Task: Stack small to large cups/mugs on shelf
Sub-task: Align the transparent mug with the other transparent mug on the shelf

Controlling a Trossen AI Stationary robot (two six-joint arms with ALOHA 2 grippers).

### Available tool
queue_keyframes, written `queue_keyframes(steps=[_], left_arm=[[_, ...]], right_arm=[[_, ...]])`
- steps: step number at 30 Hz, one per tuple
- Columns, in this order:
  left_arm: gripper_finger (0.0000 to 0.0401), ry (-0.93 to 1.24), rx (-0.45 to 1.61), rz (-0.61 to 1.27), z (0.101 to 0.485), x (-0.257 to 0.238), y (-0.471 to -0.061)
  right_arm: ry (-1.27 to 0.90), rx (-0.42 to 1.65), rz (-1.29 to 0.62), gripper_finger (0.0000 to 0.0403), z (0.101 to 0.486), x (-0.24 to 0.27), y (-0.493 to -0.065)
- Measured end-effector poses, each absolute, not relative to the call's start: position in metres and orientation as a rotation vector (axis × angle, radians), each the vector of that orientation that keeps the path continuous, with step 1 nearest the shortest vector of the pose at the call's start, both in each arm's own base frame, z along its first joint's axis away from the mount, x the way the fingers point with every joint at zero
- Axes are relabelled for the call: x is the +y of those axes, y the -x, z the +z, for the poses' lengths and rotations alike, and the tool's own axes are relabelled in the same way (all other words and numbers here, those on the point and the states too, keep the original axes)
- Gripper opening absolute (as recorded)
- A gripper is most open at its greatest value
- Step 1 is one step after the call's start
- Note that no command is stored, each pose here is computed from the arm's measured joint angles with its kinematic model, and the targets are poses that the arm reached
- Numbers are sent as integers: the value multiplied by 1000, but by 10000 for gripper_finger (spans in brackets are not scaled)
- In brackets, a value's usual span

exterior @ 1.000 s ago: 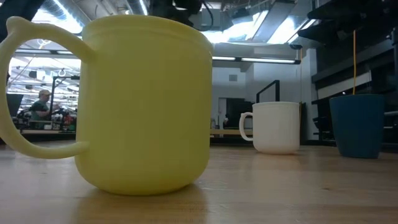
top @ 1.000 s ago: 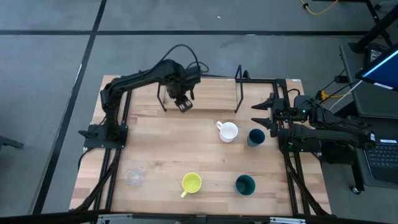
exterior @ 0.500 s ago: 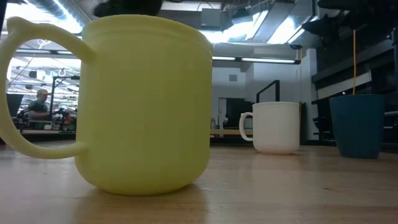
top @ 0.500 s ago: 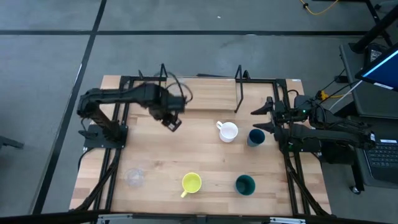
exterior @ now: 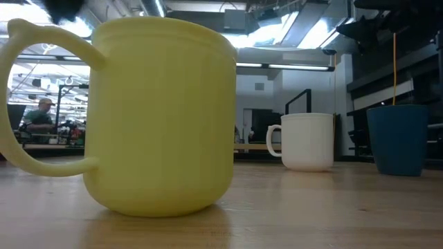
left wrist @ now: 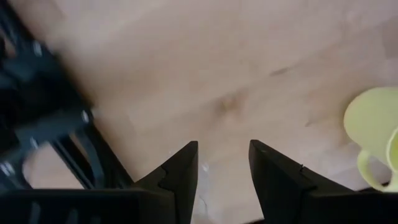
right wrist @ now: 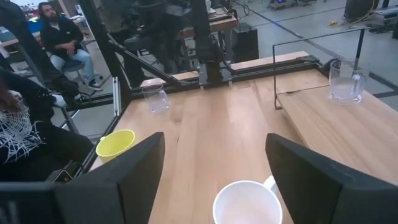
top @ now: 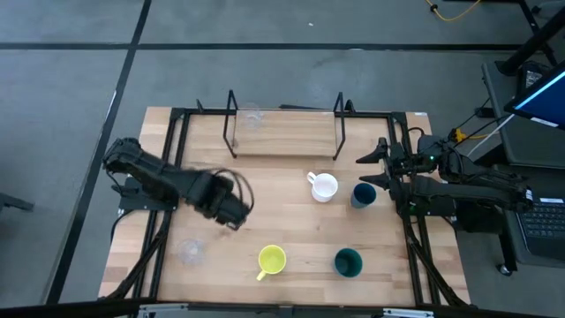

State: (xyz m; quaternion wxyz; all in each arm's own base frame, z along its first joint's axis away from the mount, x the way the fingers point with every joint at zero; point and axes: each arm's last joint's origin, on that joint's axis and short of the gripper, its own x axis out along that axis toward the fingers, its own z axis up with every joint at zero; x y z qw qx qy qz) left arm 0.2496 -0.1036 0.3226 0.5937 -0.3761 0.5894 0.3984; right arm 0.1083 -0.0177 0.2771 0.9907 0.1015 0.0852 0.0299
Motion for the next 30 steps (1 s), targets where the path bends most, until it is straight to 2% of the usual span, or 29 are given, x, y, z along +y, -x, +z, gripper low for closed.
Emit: queue_keyframes(steps=[8,13,30], left_arm=[[136,1012,1427,1055,307,-160,-235],[136,1009,1453,1120,291,-187,-233],[136,1012,1438,1221,266,-222,-227]], right_arm=[[-203,171,60,282,277,-18,-108],[-201,177,60,282,276,-18,-108],[-217,228,63,282,272,-17,-107]])
